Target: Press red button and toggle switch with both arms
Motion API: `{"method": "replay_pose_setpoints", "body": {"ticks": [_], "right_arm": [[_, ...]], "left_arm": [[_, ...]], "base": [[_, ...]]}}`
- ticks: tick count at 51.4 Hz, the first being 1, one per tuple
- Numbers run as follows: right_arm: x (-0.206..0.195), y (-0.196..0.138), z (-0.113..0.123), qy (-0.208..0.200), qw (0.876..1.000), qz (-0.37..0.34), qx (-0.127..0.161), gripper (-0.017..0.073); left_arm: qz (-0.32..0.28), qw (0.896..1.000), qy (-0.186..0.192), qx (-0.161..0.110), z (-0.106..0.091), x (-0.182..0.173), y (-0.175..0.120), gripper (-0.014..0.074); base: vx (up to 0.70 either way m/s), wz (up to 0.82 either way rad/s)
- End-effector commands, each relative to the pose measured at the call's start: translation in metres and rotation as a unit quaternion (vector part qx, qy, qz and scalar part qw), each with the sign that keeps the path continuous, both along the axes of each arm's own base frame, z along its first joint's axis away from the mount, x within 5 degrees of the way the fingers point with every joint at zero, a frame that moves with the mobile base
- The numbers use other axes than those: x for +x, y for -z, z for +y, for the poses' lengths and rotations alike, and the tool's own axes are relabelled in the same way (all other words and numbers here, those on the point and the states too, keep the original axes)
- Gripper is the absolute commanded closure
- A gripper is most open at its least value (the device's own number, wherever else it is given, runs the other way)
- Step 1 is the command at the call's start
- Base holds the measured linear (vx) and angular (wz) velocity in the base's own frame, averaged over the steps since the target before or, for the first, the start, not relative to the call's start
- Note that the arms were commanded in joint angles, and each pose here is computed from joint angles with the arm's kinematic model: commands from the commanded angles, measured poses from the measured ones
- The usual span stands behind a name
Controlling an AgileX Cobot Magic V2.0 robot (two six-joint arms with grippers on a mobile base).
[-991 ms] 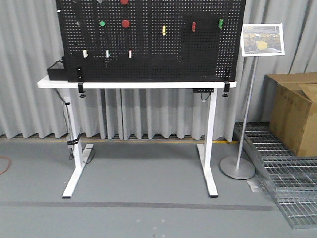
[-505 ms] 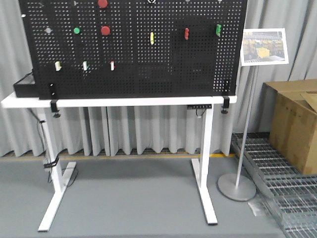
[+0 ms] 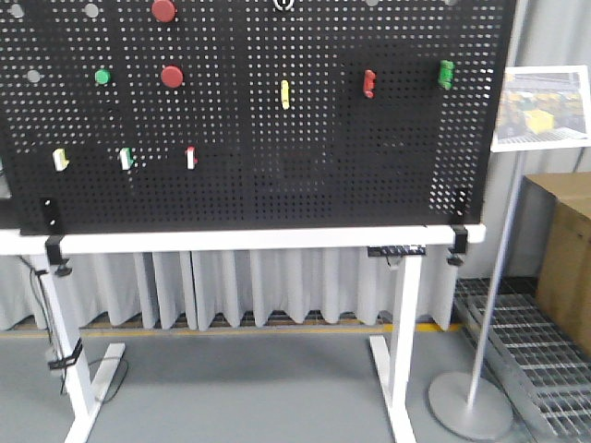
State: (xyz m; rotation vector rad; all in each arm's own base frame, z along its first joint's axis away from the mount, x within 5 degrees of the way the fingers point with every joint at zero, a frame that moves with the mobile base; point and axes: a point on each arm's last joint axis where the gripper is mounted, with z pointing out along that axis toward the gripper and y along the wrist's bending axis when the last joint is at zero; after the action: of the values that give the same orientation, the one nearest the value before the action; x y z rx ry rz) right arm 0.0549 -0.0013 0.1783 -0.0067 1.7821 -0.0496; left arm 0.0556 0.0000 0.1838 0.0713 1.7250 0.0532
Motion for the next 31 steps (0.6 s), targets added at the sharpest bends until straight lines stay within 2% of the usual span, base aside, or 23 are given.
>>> {"method": "replay_pose_setpoints", "body": {"ticks": [1, 31], "right_arm": [[0.0005, -0.0042, -0.0003, 0.001, 0.999, -0.043, -0.004, 0.0563], [0.0005, -0.0042, -0.0003, 0.001, 0.999, -0.043, -0.004, 0.0563]], "left_arm": [[-0.031, 1.000, 0.000, -0.006, -0.0003, 0.0009, 0.0034, 0.0592], [-0.031, 1.000, 0.000, -0.006, -0.0003, 0.0009, 0.0034, 0.0592]], "base": [[0.49, 0.05], [0.47, 0.05]]}}
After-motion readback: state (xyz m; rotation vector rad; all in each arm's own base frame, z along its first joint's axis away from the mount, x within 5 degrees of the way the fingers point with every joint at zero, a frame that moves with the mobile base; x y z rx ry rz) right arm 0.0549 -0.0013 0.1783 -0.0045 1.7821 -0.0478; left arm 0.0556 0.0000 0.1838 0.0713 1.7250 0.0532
